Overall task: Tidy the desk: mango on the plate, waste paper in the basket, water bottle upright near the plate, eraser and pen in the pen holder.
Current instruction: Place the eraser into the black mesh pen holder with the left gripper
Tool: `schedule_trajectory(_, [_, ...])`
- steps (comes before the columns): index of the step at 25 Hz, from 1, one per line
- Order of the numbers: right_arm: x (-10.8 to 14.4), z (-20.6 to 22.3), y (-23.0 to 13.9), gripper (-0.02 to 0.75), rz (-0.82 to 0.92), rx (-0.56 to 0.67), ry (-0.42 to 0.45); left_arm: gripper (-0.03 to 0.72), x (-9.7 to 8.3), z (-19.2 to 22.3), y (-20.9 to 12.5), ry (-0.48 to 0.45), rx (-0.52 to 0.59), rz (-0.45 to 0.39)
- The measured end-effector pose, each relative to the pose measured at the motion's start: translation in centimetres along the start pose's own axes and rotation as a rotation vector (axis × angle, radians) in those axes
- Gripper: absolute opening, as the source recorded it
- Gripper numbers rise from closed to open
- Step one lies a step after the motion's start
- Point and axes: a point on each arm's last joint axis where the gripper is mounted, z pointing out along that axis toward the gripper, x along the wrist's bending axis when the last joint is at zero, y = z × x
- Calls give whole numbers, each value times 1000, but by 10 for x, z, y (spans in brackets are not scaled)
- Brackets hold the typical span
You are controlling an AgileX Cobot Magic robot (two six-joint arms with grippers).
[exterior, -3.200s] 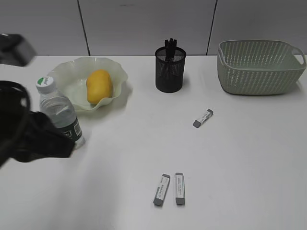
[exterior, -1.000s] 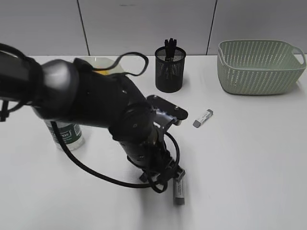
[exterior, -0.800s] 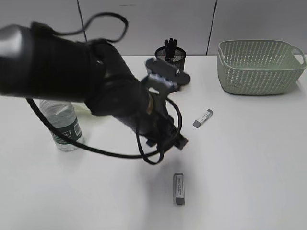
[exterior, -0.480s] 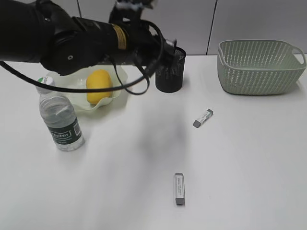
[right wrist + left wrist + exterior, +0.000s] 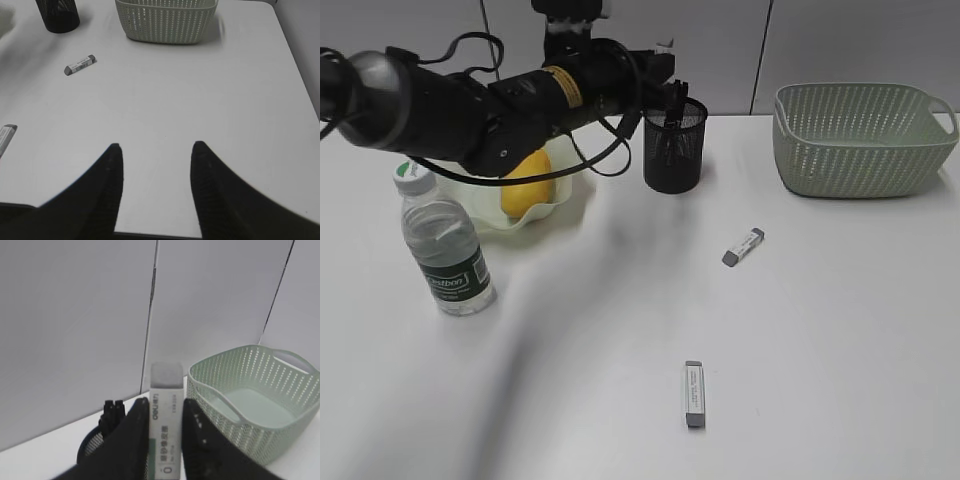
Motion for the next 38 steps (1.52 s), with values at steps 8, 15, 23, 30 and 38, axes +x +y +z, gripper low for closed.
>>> schedule_trajectory(8, [0, 0, 0, 362, 0, 1, 0, 145, 8, 32, -15, -3, -30, -1])
schedule_trajectory(15, [0, 0, 0, 362, 0, 1, 0, 145, 12, 44, -30, -3, -25, -3])
schedule_trajectory(23, [0, 0, 0, 362, 0, 1, 0, 148, 15, 45, -35, 6, -5, -6])
schedule_trajectory(30, [0, 0, 0, 362, 0, 1, 0, 302, 17, 45, -35, 24, -11, -31])
schedule_trajectory(38, [0, 0, 0, 362, 0, 1, 0, 318, 22, 41, -21, 66, 5, -54])
